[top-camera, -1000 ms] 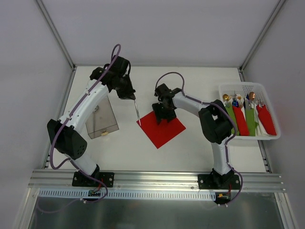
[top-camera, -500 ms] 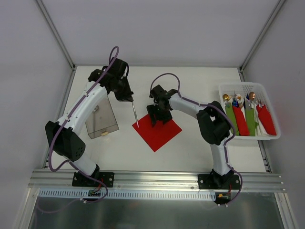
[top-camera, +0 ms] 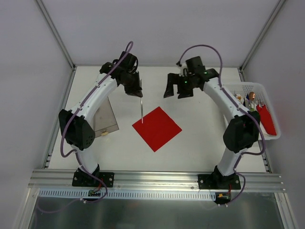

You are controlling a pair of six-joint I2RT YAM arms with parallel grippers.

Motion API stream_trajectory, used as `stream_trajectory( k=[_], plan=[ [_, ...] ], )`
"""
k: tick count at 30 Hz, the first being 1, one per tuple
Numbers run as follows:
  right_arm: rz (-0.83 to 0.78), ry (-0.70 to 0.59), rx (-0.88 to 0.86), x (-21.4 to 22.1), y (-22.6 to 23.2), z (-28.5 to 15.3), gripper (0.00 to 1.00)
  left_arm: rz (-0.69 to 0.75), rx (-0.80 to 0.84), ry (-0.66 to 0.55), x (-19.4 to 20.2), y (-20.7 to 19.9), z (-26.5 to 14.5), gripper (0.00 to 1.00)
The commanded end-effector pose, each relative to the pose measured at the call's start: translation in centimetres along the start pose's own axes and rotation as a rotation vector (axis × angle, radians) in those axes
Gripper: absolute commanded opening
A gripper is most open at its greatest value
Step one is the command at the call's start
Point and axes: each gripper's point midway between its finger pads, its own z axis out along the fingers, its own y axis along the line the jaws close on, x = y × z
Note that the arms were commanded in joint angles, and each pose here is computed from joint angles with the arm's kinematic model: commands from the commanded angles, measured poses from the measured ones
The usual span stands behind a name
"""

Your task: Place the utensils on the paper napkin and roll it up

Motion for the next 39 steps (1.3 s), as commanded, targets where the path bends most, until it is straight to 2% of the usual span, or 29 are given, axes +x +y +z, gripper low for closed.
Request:
stream_trajectory(
  k=[1, 5, 9, 14, 20, 28, 39],
  plan=[
    [0.088, 0.089, -0.013, 2.5, -5.4, -3.4, 0.99, 0.135, 0.073, 0.102, 1.5, -2.3, 2.5, 0.00],
    [0.113, 0.157, -0.026, 5.0, -8.6, -5.9, 0.99, 0.130, 0.066, 0.186, 2.5, -3.6, 6.7, 0.00],
    [0.114, 0.141, 0.030, 6.7, -10.8, -8.3, 0.99, 0.163, 0.033, 0.212, 3.4, -4.9, 10.1, 0.00],
    [0.126, 0.088, 0.079, 7.5, -12.2, -10.4, 0.99, 0.187, -0.041, 0.258, 5.2, -4.0, 13.6, 0.00],
    [0.135, 0.048, 0.114, 6.7, -12.4, -11.4, 0.99, 0.167, -0.100, 0.293, 6.5, -2.5, 15.1, 0.00],
    [0.172, 0.040, 0.140, 5.9, -12.9, -11.4, 0.99, 0.062, -0.159, 0.310, 7.7, -1.8, 16.0, 0.00],
    [0.181, 0.054, 0.119, 6.0, -12.8, -10.9, 0.99, 0.079, -0.185, 0.324, 8.6, -1.8, 17.6, 0.00]
  ],
)
